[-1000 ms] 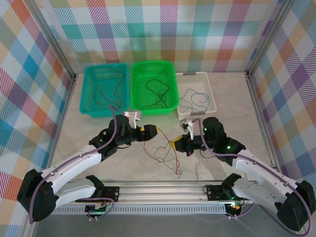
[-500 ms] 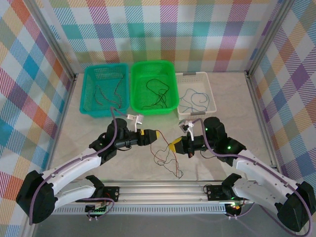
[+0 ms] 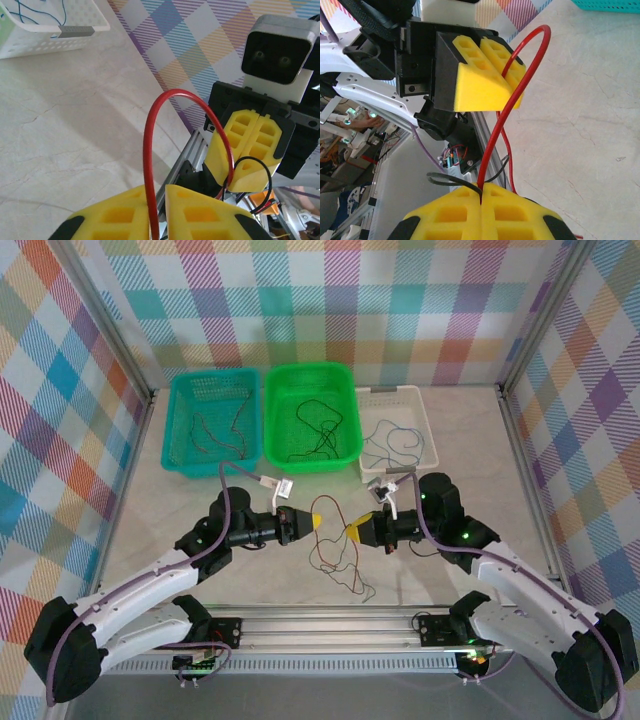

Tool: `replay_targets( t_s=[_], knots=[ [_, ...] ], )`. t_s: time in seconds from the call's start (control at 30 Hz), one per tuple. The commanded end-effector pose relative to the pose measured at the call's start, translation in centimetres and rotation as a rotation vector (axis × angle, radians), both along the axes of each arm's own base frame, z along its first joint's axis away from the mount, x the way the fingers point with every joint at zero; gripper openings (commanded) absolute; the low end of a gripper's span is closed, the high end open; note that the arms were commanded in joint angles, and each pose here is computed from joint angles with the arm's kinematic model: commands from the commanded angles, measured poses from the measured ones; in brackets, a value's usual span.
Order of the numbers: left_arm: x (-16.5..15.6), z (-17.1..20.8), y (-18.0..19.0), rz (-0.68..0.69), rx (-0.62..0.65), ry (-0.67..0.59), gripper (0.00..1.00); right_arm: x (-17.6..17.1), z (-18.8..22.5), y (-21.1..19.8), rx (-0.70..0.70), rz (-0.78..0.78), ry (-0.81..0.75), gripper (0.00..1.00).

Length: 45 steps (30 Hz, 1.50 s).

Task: Untangle the cables
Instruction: Untie the cable.

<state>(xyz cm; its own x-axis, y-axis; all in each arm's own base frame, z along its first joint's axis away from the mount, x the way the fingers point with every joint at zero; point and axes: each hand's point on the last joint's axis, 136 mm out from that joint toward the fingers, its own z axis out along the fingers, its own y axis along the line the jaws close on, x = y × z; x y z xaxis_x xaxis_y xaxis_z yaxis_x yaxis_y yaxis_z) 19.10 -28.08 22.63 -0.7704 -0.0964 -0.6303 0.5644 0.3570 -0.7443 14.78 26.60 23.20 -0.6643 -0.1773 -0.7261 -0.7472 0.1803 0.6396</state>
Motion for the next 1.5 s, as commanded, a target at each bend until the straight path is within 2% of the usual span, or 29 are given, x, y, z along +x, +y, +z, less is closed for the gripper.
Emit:
replay_targets(
  t_s=[0.0, 0.03, 0.17, 0.23, 0.37, 0.5, 0.7, 0.9, 1.03, 1.27, 1.47],
  knots=[
    [-0.3, 1.7, -0.1, -0.012, -0.037, -0.060, 0.07, -0.1, 0.4, 0.1, 0.020, 0.016, -0.015, 0.00],
    [-0.3, 1.7, -0.1, -0.008, -0.036, -0.062, 0.00, 0.0, 0.4, 0.0, 0.019, 0.012, -0.015, 0.00],
    [0.4, 1.8, 0.8, 0.060, -0.008, -0.077, 0.00, 0.5, -0.2, -0.1, -0.004, -0.023, -0.012, 0.00],
    [1.5, 1.8, 2.0, 0.160, 0.038, -0.078, 0.00, 1.1, -1.0, -0.4, -0.034, -0.066, -0.008, 0.00],
    [4.7, 2.7, 6.1, 0.444, 0.152, -0.085, 0.00, 2.6, -3.1, -1.1, -0.102, -0.165, -0.005, 0.00],
    [6.7, 4.7, 8.4, 0.591, 0.217, -0.094, 0.00, 3.6, -4.4, -1.5, -0.139, -0.227, 0.003, 0.26],
    [10.0, 7.1, 10.0, 0.706, 0.300, -0.077, 0.00, 4.5, -5.0, -1.7, -0.164, -0.274, 0.000, 0.48],
    [12.9, 11.4, 11.3, 0.773, 0.303, -0.111, 0.00, 5.1, -6.3, -1.4, -0.165, -0.290, 0.034, 0.56],
    [13.8, 13.9, 11.4, 0.751, 0.266, -0.110, 0.00, 6.4, -7.6, -0.7, -0.182, -0.314, 0.047, 0.61],
    [12.7, 17.0, 10.4, 0.683, 0.206, -0.098, 0.00, 8.9, -7.0, 4.1, -0.198, -0.287, -0.094, 0.65],
    [11.5, 18.4, 9.9, 0.644, 0.146, -0.061, 0.00, 13.0, -6.4, 8.6, -0.183, -0.342, -0.223, 0.65]
  ],
)
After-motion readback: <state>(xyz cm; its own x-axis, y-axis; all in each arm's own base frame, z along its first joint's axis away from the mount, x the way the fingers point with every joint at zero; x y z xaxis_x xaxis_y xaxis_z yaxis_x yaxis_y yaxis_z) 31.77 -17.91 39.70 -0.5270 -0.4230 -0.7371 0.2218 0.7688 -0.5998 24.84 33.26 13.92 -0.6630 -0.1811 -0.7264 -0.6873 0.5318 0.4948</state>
